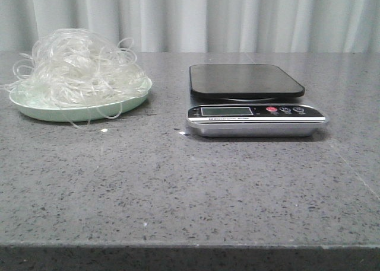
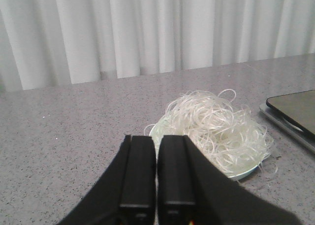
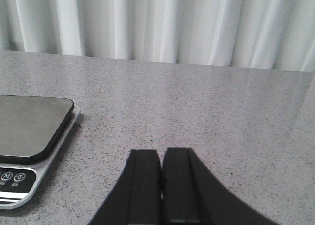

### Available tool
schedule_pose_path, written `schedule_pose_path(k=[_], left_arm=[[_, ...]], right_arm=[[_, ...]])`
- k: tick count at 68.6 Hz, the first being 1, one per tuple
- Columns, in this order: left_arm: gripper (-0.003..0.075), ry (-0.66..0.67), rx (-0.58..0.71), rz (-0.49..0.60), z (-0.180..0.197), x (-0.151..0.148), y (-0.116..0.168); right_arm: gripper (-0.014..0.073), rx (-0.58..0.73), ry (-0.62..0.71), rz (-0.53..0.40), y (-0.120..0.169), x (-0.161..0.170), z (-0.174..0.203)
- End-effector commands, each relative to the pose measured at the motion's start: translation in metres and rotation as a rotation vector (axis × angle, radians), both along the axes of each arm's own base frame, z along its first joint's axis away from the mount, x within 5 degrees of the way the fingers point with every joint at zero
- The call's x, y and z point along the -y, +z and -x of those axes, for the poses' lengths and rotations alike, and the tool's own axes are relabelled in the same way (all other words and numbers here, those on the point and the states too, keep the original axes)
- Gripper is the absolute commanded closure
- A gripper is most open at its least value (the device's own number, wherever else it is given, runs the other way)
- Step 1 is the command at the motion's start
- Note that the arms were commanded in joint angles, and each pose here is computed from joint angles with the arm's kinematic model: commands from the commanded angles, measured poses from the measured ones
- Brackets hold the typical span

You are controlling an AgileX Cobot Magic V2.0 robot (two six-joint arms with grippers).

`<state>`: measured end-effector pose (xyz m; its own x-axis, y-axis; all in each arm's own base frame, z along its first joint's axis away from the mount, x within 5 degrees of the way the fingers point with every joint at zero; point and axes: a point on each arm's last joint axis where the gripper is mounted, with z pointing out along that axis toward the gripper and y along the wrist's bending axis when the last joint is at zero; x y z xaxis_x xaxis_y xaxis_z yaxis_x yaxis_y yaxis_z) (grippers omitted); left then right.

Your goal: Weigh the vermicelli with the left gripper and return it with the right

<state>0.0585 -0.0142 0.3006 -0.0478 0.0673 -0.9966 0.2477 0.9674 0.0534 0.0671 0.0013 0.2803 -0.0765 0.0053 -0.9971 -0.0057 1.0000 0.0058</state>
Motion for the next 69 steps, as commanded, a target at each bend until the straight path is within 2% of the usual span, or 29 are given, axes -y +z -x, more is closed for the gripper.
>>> schedule_pose_path(k=[1, 5, 17, 29, 36, 50, 55, 69], left_arm=[[0.0584, -0.009, 0.078, 0.065, -0.001, 0.001, 0.011], [0.0584, -0.011, 0.077, 0.114, -0.002, 0.002, 0.007], [0.0584, 0.062, 0.109, 0.167, -0.008, -0.002, -0.004], [0.0584, 0.183, 0.104, 0.172, -0.009, -0.010, -0.019], [0.0584, 0.224, 0.097, 0.169, -0.006, -0.013, -0.038], [0.0584, 0.232, 0.142, 0.171, -0.002, -0.014, -0.088], [0.0584, 0.227, 0.081, 0.158, 0.001, -0.013, -0.093], [0.0584, 0.218, 0.097, 0.148, 0.004, -0.012, -0.094]], right_arm=[[0.0444, 0.091, -0.015, 0.009, 0.015, 0.001, 0.000], [0.0444, 0.091, -0.015, 0.009, 0.015, 0.001, 0.000], [0.0444, 0.091, -0.015, 0.009, 0.015, 0.001, 0.000], [0.0444, 0.091, -0.015, 0.009, 0.015, 0.001, 0.000], [0.0444, 0.091, -0.015, 0.009, 0.015, 0.001, 0.000], [0.0444, 0.091, -0.015, 0.009, 0.015, 0.001, 0.000], [0.0444, 0.091, -0.015, 0.009, 0.015, 0.001, 0.000], [0.0444, 0.091, -0.015, 0.009, 0.015, 0.001, 0.000]])
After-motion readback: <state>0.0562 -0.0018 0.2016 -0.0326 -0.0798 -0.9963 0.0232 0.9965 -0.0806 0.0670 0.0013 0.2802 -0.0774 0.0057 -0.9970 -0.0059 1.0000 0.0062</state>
